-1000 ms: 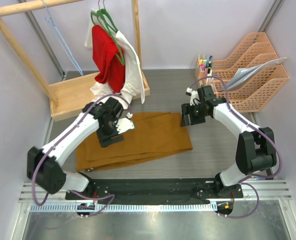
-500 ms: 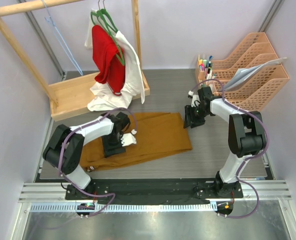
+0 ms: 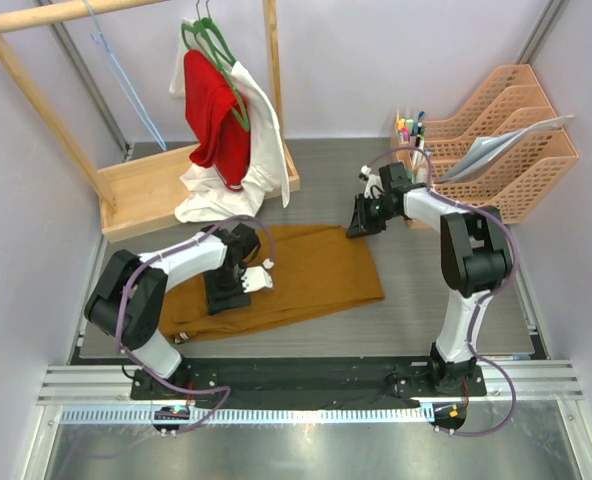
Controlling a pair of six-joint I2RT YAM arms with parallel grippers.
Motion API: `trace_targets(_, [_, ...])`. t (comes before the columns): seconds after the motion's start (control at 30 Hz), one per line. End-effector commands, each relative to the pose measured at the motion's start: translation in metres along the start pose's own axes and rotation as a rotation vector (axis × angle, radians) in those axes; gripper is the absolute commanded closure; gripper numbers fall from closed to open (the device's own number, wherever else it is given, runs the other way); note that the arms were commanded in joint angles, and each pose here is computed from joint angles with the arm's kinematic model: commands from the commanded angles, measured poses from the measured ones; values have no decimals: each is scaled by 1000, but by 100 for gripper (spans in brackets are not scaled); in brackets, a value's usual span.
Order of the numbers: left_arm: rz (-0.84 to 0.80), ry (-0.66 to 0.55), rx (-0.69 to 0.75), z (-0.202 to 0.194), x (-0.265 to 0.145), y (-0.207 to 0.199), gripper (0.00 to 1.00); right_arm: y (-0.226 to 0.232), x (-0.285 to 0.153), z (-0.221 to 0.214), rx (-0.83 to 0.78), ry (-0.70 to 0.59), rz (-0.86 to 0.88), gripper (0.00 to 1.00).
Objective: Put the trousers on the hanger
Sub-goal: Fold the trousers, then grab a hanger with the left arm
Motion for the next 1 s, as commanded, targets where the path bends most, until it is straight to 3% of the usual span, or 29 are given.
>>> trace_targets(0.0, [85, -103, -54, 11, -16, 17, 31, -34, 24, -1, 11, 10, -95, 77])
trace_targets(0.1, [127, -289, -134, 28, -60, 25, 29, -40, 22, -3, 3, 13, -112, 77])
trace_targets(0.2, [189, -567, -230, 50, -139, 28, 25, -21, 3, -2, -10, -10, -56, 72])
trace_targets(0.23, [236, -685, -301, 53, -172, 27, 23, -7, -11, 6, -29, -51, -31, 66])
trace_targets(0.3, [335, -874, -369, 58, -236, 34, 1, 7, -25, 10, -30, -79, 5, 58])
trace_targets(0.37, [475, -1080, -541, 53, -302, 49, 0, 22, -46, 22, -57, -143, 20, 43])
trace_targets(0.5, [795, -1233, -916, 7, -384, 90, 0, 34, -76, 41, -134, -248, -18, 20])
trace_targets(0.57, [867, -1348, -1032, -18, -426, 104, 0, 29, -87, 48, -178, -299, -81, 11])
trace_targets(0.7, [942, -1467, -1347, -57, -467, 145, 4, 19, -107, 63, -252, -380, -204, 1])
trace_targets(0.83, [1099, -1564, -1418, -92, -502, 172, 11, 21, -120, 68, -290, -417, -227, 0])
trace_targets(0.97, [1159, -1674, -1498, -122, -519, 198, 15, 10, -126, 75, -222, -449, -299, 0])
Point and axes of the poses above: each gripper's point midway between its finger pads, its own x axis out along the fingers, its own y axis along the line the jaws close on, z = x × y, the point moved 2 cm from there along -x, back along the fingers, and after that the axes turned 5 degrees about x, right-handed, at the moved point
